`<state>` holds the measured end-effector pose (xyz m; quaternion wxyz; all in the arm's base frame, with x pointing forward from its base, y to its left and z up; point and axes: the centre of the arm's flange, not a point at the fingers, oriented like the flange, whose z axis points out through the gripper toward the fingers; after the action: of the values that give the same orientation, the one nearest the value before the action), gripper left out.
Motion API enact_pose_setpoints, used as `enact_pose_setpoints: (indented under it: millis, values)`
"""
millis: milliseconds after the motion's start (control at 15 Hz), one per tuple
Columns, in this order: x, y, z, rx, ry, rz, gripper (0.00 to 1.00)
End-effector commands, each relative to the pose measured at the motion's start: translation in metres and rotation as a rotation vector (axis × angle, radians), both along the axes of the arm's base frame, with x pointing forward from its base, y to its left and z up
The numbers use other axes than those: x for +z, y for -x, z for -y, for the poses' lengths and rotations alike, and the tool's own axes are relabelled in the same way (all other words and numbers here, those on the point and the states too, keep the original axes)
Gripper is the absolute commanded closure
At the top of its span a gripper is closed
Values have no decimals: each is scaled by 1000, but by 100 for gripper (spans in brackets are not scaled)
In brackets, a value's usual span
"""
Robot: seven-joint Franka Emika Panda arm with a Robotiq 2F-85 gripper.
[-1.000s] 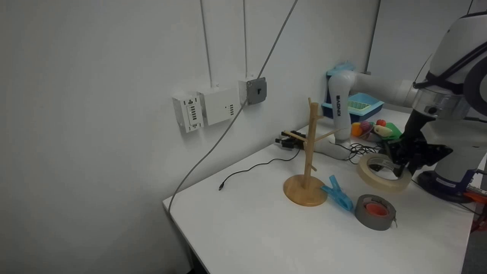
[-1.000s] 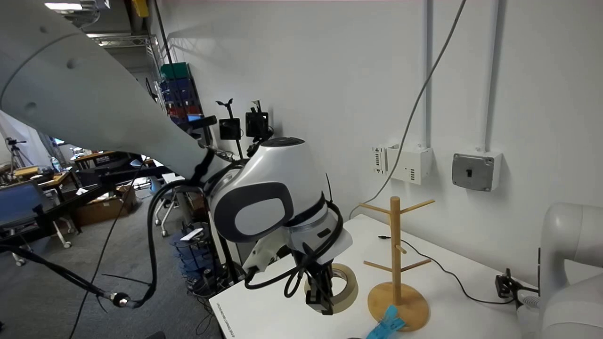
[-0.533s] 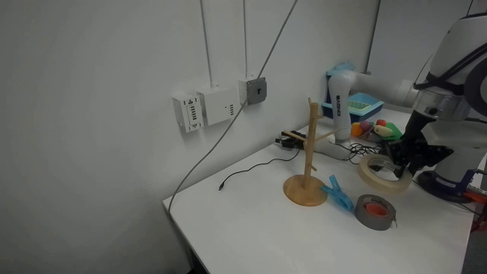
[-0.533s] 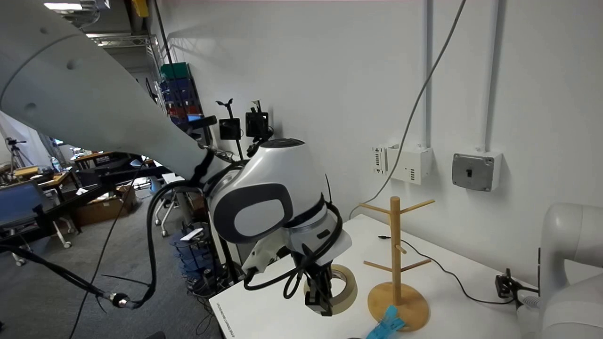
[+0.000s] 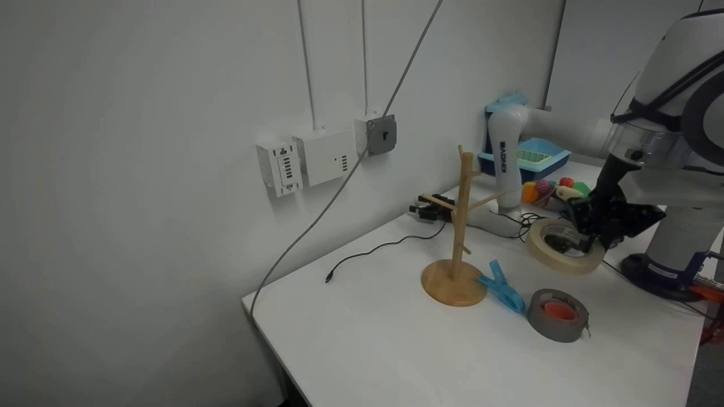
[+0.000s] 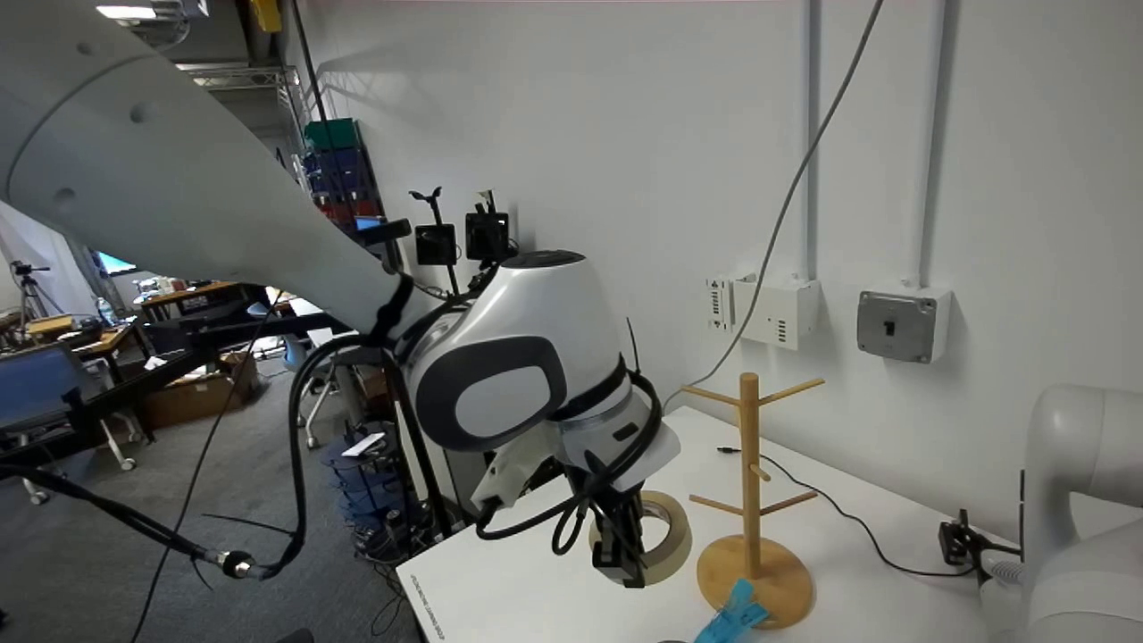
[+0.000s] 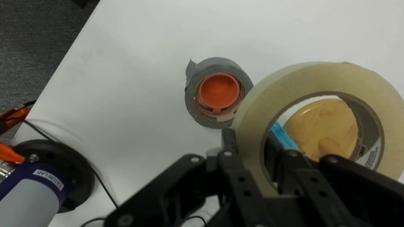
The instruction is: Hang the smaller tape on the wooden rack
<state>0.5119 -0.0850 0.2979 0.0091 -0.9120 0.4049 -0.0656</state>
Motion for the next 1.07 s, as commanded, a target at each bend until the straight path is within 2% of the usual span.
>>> enact_pose_setpoints:
  millis: [0,1000]
  values:
    - [23,-18,16,-13,13,46,94]
    - [84,-76,57,-107,-18,187,94]
